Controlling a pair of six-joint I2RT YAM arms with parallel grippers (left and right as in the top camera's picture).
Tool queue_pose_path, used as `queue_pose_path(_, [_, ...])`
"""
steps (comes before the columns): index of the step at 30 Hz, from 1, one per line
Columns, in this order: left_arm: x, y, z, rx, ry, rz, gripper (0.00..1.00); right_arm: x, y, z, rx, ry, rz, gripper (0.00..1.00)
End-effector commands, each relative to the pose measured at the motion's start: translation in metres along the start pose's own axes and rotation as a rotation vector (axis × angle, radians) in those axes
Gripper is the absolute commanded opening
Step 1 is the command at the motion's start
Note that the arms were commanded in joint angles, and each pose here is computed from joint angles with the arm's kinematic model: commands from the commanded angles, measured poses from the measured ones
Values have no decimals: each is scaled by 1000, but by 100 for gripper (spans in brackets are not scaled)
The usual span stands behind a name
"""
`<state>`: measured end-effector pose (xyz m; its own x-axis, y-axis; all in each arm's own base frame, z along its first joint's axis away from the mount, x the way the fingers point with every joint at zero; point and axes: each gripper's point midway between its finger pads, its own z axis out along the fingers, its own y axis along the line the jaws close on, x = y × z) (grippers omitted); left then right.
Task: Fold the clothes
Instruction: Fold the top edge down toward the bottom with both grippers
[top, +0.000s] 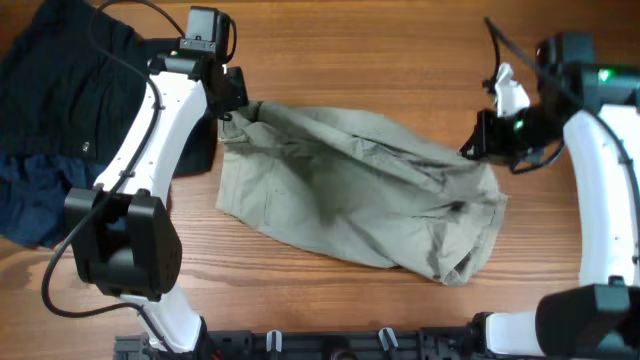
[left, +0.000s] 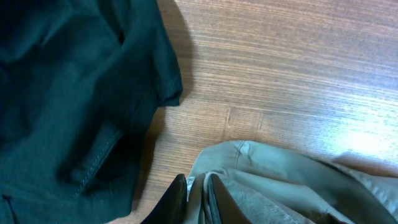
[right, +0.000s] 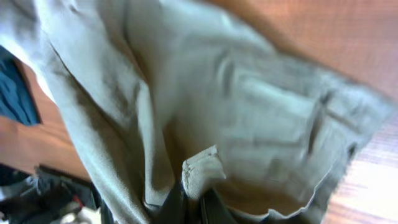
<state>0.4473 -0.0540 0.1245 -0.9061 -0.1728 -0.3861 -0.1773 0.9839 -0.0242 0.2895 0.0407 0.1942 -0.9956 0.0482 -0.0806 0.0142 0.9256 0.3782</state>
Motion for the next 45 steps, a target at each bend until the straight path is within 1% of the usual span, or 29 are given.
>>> queue_pose_path(1, [-12, 6, -11, -14, -46, 0, 8, 21, -15, 38, -9, 30, 68, 4])
queue_pose_path(3, [-11, 6, -11, -14, -44, 0, 5, 30, -20, 67, -49, 54, 77, 4])
queue_pose_path(6, [-11, 3, -11, -3, -41, 2, 6, 59, -34, 113, -54, 115, 142, 4])
queue_pose_path(7, [-11, 1, -11, 5, -41, 3, 8, 65, -36, 119, -58, 125, 148, 4])
queue_pose_path(8, [-11, -1, -11, 17, -40, 3, 12, 68, -37, 123, -58, 130, 150, 4])
queue_pose_path(9, [-11, -1, -11, 22, -41, 2, 23, 70, -38, 127, -59, 133, 151, 4])
queue_pose_path(10, [-13, -2, -11, 23, -48, 2, 47, 71, -36, 129, -75, 132, 152, 4])
queue_pose_path(11, [-14, -3, -13, 29, -54, 1, 68, 70, -36, 129, -77, 129, 150, 4])
queue_pose_path(13, [-19, -4, -20, 37, -75, -1, 86, 69, -36, 129, -77, 124, 147, 5])
queue_pose_path(14, [-25, -6, -26, 53, -102, 2, 90, 68, -36, 129, -77, 120, 145, 4])
queue_pose_path(15, [-35, -16, -32, 125, -143, 44, 94, 67, -36, 129, -77, 115, 143, 4])
queue_pose_path(17, [-48, -29, -35, 255, -177, 68, 95, 66, -34, 130, -77, 114, 131, 4])
queue_pose_path(19, [-48, -27, -29, 319, -153, 59, 94, 65, -31, 132, -77, 111, 115, 4])
queue_pose_path(21, [-24, -16, -17, 369, -18, 17, 92, 64, -29, 133, -78, 106, 102, 4])
queue_pose_path(22, [-11, -12, -13, 379, 40, 30, 91, 63, -28, 133, -77, 104, 104, 4])
queue_pose_path(25, [25, -2, -3, 357, 208, 11, 89, 63, -28, 133, -77, 103, 101, 4])
queue_pose_path(27, [44, -7, 4, 397, 299, 17, 83, 62, -28, 133, -77, 101, 101, 4])
queue_pose_path(29, [60, -6, 23, 384, 386, -1, 73, 62, -28, 133, -77, 101, 100, 4])
queue_pose_path(30, [66, -5, 30, 379, 415, -5, 71, 62, -28, 133, -77, 101, 101, 4])
queue_pose_path(35, [76, 4, 58, 320, 462, -6, 70, 62, -28, 133, -77, 100, 96, 4])
queue_pose_path(37, [77, 4, 57, 316, 466, -7, 69, 62, -28, 133, -78, 98, 96, 5])
queue_pose_path(41, [98, 2, 47, 302, 559, 0, 66, 61, -28, 133, -78, 97, 95, 4])
queue_pose_path(43, [108, -2, 42, 296, 600, 10, 62, 62, -28, 133, -78, 98, 96, 4])
queue_pose_path(44, [113, -3, 39, 293, 619, 15, 55, 62, -28, 133, -78, 98, 96, 4])
queue_pose_path(45, [116, -6, 37, 292, 631, 23, 46, 61, -28, 133, -78, 97, 95, 4])
